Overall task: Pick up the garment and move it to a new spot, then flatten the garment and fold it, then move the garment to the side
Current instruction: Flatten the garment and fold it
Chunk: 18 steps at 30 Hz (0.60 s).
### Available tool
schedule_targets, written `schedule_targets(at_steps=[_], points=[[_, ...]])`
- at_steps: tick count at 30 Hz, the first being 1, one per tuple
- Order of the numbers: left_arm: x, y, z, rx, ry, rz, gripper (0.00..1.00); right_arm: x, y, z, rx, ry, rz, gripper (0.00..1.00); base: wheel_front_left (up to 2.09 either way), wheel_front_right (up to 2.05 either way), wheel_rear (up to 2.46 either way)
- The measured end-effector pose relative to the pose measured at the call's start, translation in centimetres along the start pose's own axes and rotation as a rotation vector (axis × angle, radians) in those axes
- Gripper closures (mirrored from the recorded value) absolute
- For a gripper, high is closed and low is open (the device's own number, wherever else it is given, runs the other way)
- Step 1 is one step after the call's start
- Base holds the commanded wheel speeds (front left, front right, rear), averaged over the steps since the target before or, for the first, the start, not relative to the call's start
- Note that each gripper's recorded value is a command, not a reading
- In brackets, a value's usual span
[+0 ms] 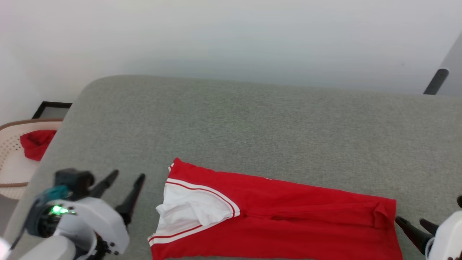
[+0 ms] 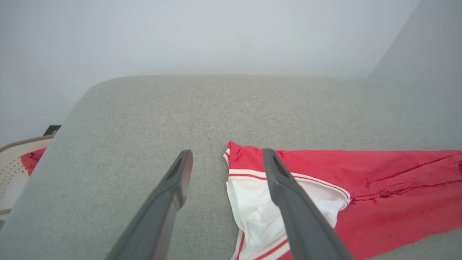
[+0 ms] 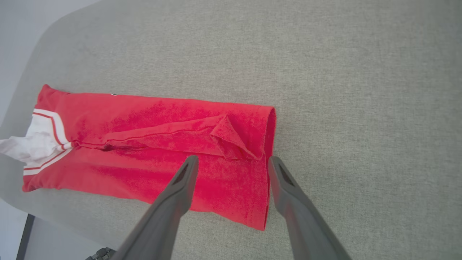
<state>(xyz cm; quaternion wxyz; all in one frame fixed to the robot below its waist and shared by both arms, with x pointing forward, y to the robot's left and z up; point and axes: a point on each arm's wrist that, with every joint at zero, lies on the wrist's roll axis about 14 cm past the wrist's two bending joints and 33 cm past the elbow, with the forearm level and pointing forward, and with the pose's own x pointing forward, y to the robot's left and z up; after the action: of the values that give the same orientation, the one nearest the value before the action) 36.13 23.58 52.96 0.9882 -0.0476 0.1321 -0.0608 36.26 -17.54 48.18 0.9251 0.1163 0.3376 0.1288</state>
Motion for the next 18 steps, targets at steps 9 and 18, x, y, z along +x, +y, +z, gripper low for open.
schedule_targets(at_steps=[9,18], points=[[-1.5,3.2,-1.1,-0.019,-0.148,0.107,0.0,0.3,-1.7,-0.9,0.023,0.078,-0.072,0.0,0.0,0.0,0.0],[-0.9,5.1,-1.4,-0.034,-0.199,0.194,0.0,2.2,-2.9,-2.3,0.041,0.179,-0.104,0.0,0.0,0.0,0.0]])
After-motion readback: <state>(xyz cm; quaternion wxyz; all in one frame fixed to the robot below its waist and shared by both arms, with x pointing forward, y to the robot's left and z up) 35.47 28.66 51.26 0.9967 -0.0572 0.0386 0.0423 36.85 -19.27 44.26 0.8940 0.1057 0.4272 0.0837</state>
